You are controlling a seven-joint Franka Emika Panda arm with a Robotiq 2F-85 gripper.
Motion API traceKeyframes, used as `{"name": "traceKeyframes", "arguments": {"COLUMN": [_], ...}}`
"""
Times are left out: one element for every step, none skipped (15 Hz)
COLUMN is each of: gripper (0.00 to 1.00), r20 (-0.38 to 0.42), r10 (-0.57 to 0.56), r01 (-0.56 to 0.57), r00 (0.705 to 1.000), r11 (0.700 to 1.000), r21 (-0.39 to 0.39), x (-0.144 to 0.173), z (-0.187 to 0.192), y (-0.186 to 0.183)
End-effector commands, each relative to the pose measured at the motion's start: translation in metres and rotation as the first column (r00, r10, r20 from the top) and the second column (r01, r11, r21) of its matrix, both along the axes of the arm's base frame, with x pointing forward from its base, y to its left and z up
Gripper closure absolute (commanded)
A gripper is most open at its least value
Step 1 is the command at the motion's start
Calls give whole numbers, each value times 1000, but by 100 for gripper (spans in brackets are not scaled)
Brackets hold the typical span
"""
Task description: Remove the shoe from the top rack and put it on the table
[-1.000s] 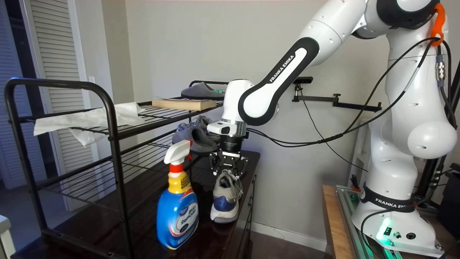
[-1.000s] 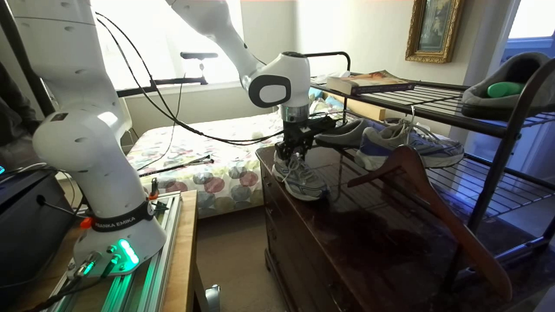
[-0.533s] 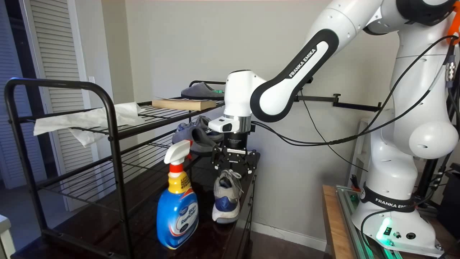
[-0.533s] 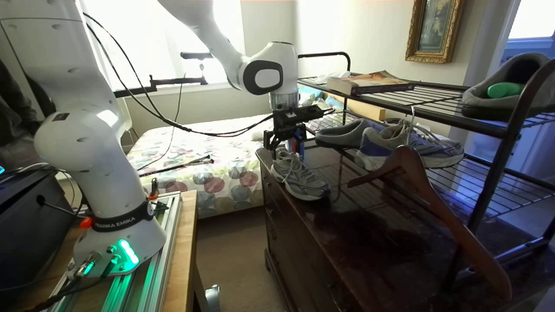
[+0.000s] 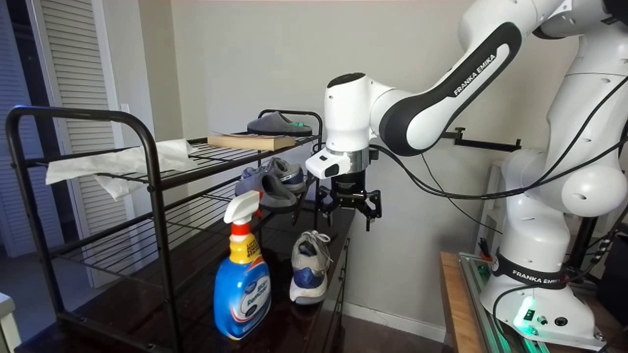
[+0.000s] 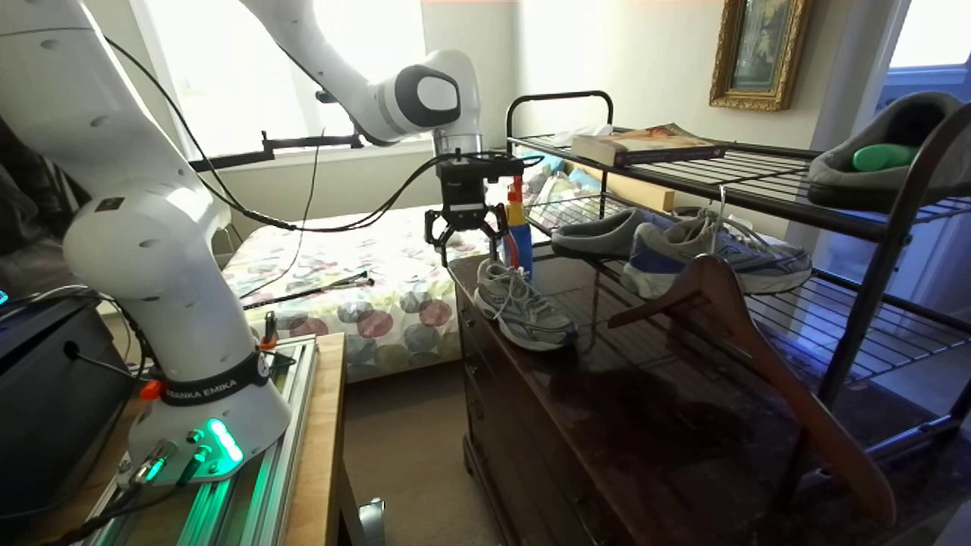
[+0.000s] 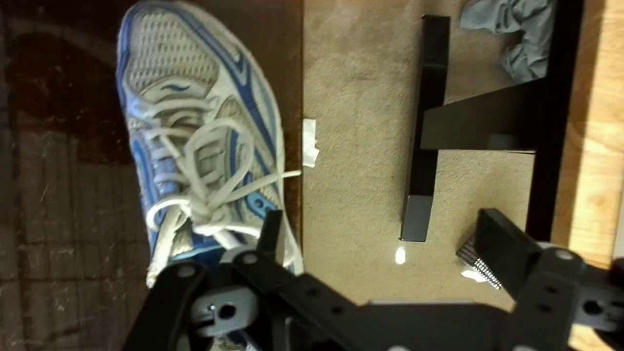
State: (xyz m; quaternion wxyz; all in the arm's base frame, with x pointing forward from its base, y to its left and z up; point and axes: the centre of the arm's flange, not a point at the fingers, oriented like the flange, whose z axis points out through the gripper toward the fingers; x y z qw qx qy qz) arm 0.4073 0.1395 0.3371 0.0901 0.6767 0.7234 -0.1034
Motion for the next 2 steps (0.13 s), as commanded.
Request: {"name": "traceKeyframes", "arguments": {"gripper": [0,0], "r20": [-6,-6], "r10": [-48,-81], "r01": [48,81], "r00": [999,997], "r11": [998,996], "r21": [-30,-49], "x": [-7,-13], "z": [4,7], "y": [-3,-5]}}
